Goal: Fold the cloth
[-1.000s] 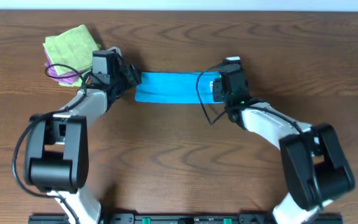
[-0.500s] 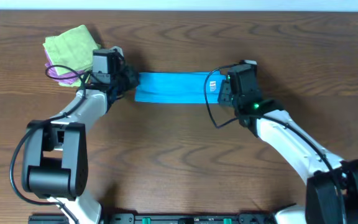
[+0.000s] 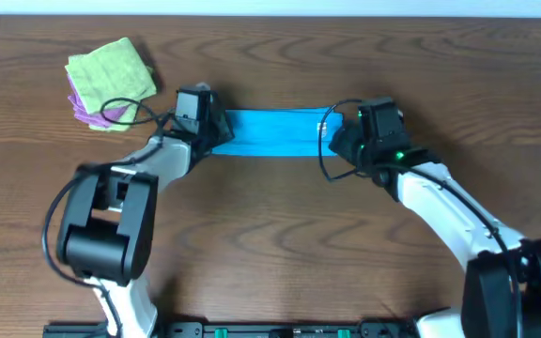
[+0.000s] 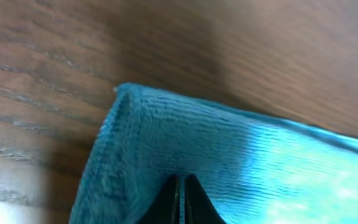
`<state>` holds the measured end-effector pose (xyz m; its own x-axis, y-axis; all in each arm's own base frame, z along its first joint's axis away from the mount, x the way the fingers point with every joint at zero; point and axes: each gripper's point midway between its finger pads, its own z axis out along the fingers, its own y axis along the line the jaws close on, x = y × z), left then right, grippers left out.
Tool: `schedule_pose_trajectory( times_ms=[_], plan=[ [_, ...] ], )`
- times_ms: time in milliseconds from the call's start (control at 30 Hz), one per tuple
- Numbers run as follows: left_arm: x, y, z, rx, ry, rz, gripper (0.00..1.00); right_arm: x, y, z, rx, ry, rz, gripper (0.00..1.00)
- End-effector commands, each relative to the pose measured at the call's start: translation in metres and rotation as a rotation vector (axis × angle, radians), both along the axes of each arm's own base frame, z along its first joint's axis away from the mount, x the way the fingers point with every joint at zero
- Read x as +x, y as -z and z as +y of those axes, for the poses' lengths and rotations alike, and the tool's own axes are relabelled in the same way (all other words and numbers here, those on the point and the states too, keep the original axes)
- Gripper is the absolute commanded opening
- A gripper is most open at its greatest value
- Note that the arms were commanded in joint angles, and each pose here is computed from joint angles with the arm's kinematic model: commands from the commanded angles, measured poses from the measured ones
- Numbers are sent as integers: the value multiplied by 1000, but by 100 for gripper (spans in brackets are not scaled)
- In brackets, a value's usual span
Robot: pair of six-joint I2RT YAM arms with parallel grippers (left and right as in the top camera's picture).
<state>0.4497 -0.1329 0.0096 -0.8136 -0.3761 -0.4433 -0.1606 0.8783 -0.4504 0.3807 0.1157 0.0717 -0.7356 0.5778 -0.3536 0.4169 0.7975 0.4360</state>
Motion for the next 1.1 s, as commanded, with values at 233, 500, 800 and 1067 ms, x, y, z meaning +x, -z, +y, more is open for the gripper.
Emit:
schedule_pose_trajectory(
  times_ms=[233, 500, 800, 1067],
  plan=[
    [4, 22, 9, 47, -47, 30, 6, 1, 43, 18, 108, -11, 105, 69],
    [-1, 26, 10, 53, -46, 54, 6, 10, 63, 22, 129, 11, 110, 68],
    [-6, 29, 10, 47, -55, 80, 6, 22, 83, 29, 167, 42, 97, 66],
    [-7, 30, 11, 50, -55, 87, 6, 27, 109, 40, 180, 24, 93, 51]
  ],
)
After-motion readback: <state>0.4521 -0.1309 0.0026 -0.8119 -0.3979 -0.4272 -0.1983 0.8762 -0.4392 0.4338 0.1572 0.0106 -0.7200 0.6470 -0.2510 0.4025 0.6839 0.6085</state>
